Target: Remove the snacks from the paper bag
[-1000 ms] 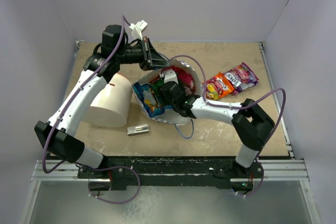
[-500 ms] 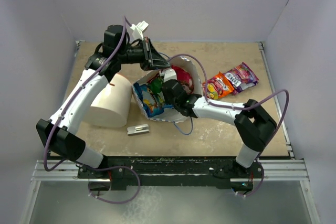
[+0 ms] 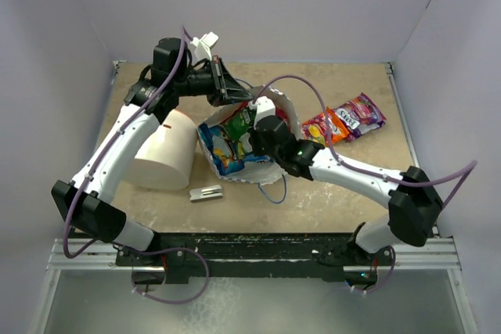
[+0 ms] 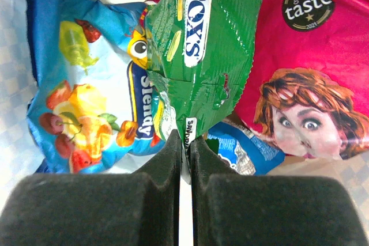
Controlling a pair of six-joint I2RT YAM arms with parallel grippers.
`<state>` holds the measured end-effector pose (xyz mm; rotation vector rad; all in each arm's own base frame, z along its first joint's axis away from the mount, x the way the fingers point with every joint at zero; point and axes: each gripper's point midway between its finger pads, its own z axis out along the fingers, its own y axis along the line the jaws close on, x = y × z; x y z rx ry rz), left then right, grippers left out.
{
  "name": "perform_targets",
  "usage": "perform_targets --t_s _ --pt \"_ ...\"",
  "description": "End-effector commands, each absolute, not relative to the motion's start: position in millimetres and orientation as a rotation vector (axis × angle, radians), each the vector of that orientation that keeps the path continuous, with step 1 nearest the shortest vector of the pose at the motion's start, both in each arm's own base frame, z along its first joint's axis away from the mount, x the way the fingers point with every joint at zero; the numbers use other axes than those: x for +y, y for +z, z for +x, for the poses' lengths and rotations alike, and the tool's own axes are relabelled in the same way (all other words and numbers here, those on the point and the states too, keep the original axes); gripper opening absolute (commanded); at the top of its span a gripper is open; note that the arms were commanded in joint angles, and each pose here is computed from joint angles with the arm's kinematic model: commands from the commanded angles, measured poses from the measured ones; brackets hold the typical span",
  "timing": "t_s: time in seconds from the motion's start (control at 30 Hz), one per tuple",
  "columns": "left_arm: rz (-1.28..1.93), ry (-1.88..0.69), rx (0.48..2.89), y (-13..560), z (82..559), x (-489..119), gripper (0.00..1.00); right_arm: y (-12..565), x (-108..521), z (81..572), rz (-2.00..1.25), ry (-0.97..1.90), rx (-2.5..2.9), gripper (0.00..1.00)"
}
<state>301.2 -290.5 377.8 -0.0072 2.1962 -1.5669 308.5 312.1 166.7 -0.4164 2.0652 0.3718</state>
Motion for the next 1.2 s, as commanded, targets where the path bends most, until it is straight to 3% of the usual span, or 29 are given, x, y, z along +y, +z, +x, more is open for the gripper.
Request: perform_targets --t_s 0.0,0.73,1.03,1.17 --pt "0.016 -1.576 2.139 397.4 288.9 -287.3 0.00 214.5 312.6 293.8 -0.386 0.507 1.978 0.00" --pt "0.025 -1.531 2.167 385.7 296.0 -287.7 0.00 377.5 248.2 213.2 -0.480 0.706 1.777 0.00" --pt "0.021 -1.542 2.181 381.8 286.5 -284.8 0.00 455.2 133.5 248.4 0.064 0.319 1.541 0.00" --pt "0.026 -1.546 2.195 380.1 283.2 -284.6 0.00 460.7 108.6 261.5 0.179 0.141 1.498 0.00"
